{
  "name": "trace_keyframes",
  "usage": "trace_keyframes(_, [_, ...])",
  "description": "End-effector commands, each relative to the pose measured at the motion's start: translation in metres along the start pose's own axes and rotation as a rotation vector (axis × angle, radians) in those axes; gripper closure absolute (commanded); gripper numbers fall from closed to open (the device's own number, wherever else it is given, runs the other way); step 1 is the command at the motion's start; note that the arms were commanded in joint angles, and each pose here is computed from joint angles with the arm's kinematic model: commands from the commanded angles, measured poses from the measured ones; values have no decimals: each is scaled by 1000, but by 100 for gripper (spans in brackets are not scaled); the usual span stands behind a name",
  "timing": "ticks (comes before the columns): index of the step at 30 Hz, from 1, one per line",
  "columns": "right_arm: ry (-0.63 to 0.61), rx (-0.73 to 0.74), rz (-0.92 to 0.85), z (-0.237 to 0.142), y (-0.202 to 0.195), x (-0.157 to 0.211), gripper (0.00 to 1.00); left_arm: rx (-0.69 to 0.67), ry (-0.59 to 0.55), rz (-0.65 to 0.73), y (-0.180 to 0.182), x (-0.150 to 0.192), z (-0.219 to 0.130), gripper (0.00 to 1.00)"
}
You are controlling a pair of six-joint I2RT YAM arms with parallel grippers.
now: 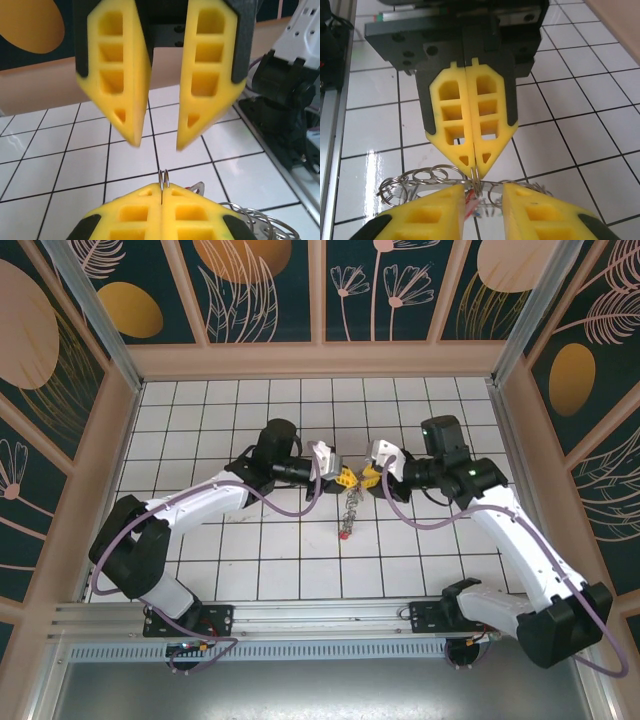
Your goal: Put the keys on the keyring
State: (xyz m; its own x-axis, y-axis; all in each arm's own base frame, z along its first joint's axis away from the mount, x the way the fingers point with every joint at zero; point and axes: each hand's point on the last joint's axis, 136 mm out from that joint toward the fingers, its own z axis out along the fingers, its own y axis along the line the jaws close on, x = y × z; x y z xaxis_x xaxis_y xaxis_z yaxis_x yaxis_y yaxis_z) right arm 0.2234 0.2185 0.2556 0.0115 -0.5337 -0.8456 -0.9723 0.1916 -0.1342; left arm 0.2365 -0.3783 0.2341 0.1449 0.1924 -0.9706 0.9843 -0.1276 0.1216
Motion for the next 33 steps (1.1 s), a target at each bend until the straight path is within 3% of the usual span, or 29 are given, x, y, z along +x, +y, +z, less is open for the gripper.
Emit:
trace_keyframes(1, [-54, -38, 47, -9, 10, -2, 72, 27, -155, 75, -4, -44, -9, 100])
trace_keyframes(12, [-89, -67, 83, -5, 13, 1, 70, 49, -210, 74, -12, -49, -12, 100])
trace_keyframes(21, [-121, -80, 54, -3, 10, -6, 70, 70, -185, 81, -13, -44, -9, 100])
trace_keyframes(28, [-110, -117, 54, 5, 13, -5, 76, 72, -193, 79, -12, -45, -9, 100])
trace_keyframes(33, [-120, -139, 50, 7, 16, -6, 87, 73, -201, 76, -11, -47, -8, 100])
